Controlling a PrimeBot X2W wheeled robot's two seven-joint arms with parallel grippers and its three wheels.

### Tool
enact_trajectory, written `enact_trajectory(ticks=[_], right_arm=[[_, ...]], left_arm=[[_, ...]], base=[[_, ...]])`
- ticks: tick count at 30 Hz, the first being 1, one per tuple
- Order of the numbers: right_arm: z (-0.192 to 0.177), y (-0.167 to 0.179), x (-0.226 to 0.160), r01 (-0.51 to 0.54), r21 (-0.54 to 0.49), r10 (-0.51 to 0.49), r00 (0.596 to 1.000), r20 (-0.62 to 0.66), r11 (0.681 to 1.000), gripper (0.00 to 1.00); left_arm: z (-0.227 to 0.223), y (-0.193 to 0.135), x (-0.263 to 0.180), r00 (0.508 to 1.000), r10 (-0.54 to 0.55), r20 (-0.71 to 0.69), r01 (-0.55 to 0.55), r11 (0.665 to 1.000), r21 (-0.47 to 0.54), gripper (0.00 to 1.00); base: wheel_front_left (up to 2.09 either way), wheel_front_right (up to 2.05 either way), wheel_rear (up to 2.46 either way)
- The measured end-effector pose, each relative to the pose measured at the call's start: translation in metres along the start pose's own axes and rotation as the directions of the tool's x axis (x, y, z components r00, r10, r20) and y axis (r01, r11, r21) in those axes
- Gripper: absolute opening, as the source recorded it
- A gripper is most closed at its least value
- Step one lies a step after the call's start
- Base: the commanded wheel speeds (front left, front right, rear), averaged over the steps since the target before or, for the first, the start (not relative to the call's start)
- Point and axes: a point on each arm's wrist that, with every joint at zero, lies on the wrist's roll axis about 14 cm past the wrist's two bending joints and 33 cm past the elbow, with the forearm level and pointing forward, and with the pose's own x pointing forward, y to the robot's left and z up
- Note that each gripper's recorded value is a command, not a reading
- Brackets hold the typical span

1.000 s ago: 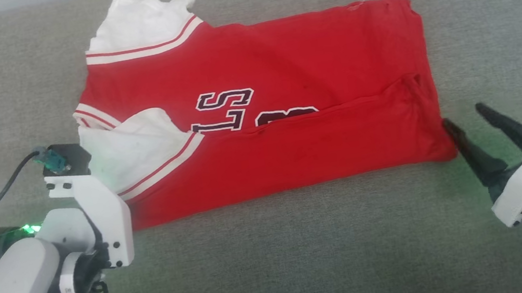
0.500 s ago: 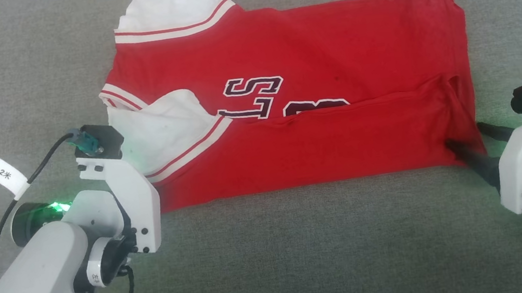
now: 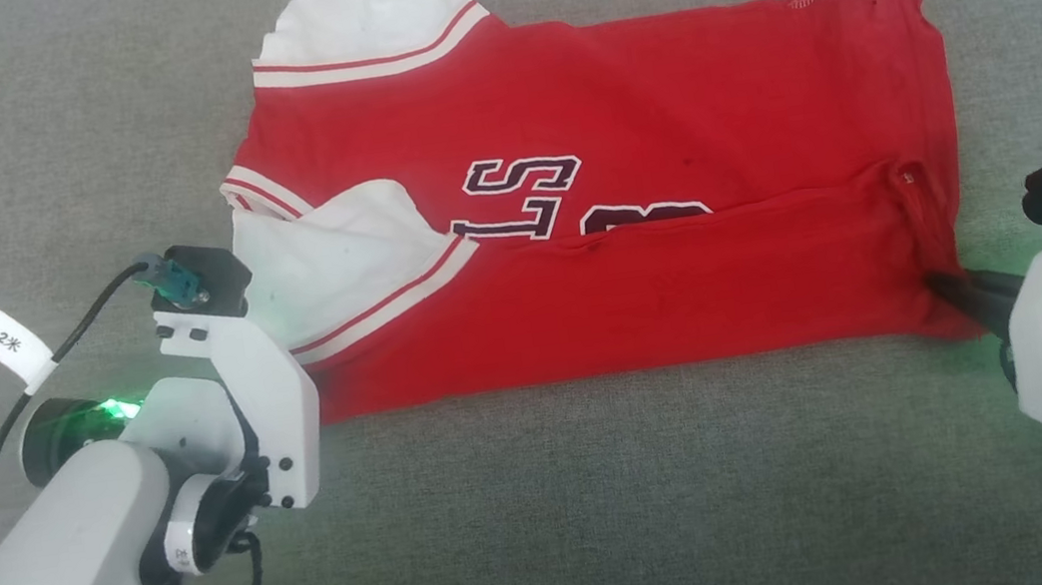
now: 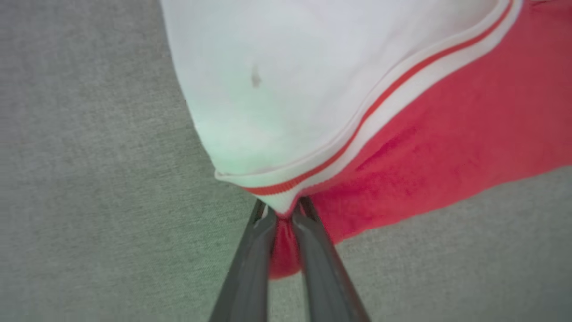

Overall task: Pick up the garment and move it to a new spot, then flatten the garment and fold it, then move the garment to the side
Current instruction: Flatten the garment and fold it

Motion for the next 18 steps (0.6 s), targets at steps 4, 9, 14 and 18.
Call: enact_trajectory(ticks=[4, 9, 14, 18], right_arm=[[0.004, -0.002, -0.012, 0.005, -0.024, -0.005, 1.000, 0.001, 1.000, 0.00], [0.004, 0.000, -0.027, -0.002, -0.040, 0.002, 1.000, -0.004, 0.999, 0.00], [-0.004, 0.003, -0.040, -0.012, -0.050, 0.010, 0.999, -0.031, 0.999, 0.00], [-0.016, 0.006, -0.050, -0.020, -0.049, 0.017, 0.998, -0.067, 0.999, 0.00]], left_arm=[[0.002, 0.003, -0.012, 1.000, 0.012, 0.006, -0.012, 1.000, 0.004, 0.00], [0.001, 0.004, -0.030, 1.000, 0.021, 0.016, -0.021, 1.000, 0.007, 0.00], [-0.007, 0.001, -0.043, 1.000, 0.025, 0.010, -0.025, 1.000, -0.001, 0.00], [-0.026, -0.005, -0.054, 0.999, 0.021, -0.028, -0.022, 1.000, -0.015, 0.00]], base=[[0.00, 0.00, 0.00], [0.00, 0.00, 0.00], [0.00, 0.00, 0.00], [0.00, 0.00, 0.00]])
